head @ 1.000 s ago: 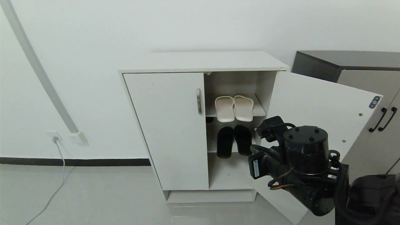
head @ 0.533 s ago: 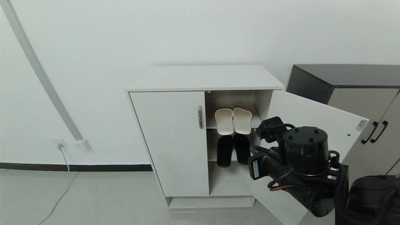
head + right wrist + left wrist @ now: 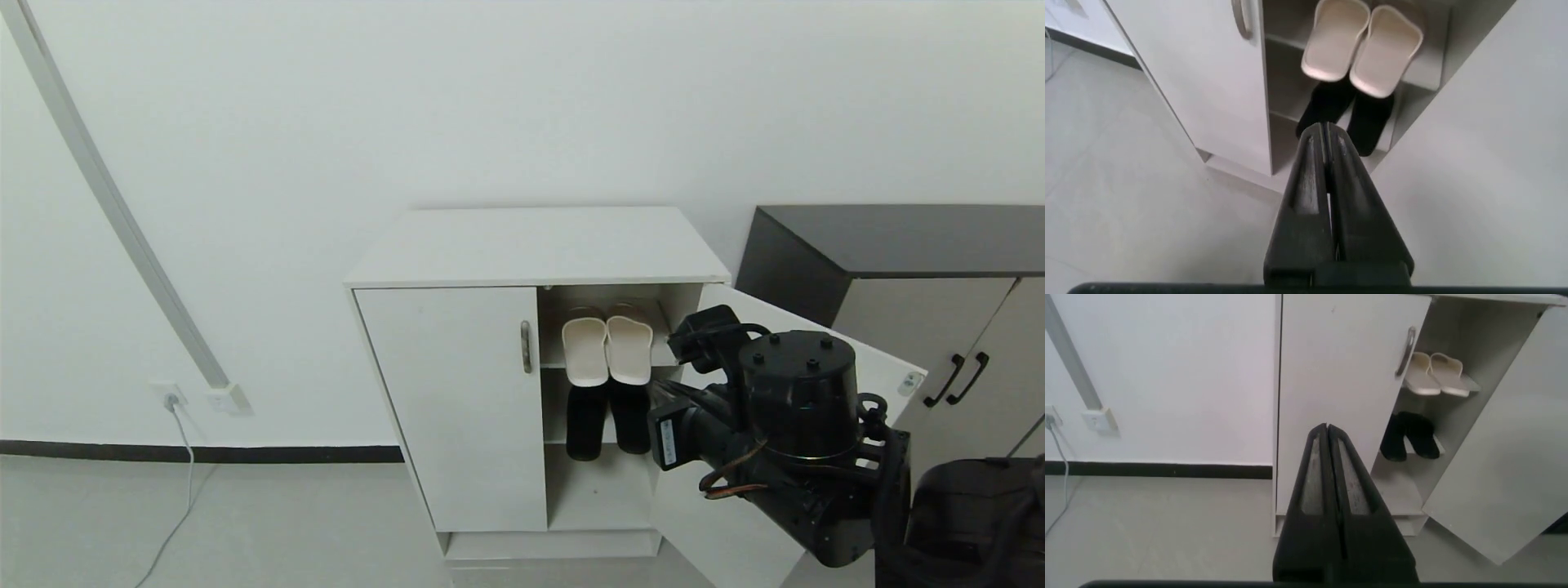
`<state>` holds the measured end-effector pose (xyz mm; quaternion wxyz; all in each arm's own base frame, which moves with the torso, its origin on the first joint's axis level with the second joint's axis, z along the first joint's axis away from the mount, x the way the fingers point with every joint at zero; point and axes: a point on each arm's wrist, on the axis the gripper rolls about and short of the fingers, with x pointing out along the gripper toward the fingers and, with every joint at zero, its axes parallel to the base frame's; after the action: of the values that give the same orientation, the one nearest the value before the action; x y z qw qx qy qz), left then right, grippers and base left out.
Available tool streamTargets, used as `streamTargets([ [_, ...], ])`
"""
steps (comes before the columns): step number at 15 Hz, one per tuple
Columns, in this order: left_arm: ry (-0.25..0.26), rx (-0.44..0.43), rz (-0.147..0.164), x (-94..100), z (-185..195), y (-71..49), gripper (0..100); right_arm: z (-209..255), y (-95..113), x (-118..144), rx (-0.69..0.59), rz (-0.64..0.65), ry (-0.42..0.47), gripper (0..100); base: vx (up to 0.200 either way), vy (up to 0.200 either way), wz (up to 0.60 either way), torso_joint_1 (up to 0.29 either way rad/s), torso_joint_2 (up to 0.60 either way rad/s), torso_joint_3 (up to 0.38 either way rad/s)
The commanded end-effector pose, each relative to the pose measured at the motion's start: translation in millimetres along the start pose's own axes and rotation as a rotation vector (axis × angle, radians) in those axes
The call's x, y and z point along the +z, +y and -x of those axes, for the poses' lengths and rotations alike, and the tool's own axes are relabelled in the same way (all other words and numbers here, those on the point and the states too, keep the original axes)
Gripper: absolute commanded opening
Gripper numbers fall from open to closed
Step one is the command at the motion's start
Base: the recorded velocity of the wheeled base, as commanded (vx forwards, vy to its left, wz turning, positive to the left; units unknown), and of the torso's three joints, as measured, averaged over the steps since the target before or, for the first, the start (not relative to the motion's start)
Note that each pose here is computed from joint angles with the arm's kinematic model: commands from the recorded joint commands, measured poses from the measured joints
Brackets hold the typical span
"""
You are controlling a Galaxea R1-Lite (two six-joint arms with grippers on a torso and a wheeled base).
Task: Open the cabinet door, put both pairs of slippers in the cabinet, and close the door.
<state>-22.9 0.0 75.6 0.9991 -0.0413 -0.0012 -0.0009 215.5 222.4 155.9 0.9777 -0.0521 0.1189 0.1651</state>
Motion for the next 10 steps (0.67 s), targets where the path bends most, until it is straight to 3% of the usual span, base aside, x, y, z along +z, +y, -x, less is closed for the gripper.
streamTargets([
  [1, 0.001, 0.000, 0.000, 0.1, -0.1, 0.0, 0, -0.6, 0.5, -0.8, 0.002, 0.002, 0.002, 0, 0.000, 0.000, 0.00, 0.222, -0.54, -0.315],
  [8, 0.001, 0.000, 0.000, 0.1, -0.1, 0.0, 0, -0.1, -0.1, 2.7, 0.003, -0.014, -0.026, 0, 0.000, 0.000, 0.00, 0.248, -0.57, -0.322],
  [10, 0.001, 0.000, 0.000, 0.1, -0.1, 0.0, 0, -0.3, 0.0, 2.2, 0.005, -0.014, -0.026, 0, 0.000, 0.000, 0.00, 0.083, -0.18, -0.100],
])
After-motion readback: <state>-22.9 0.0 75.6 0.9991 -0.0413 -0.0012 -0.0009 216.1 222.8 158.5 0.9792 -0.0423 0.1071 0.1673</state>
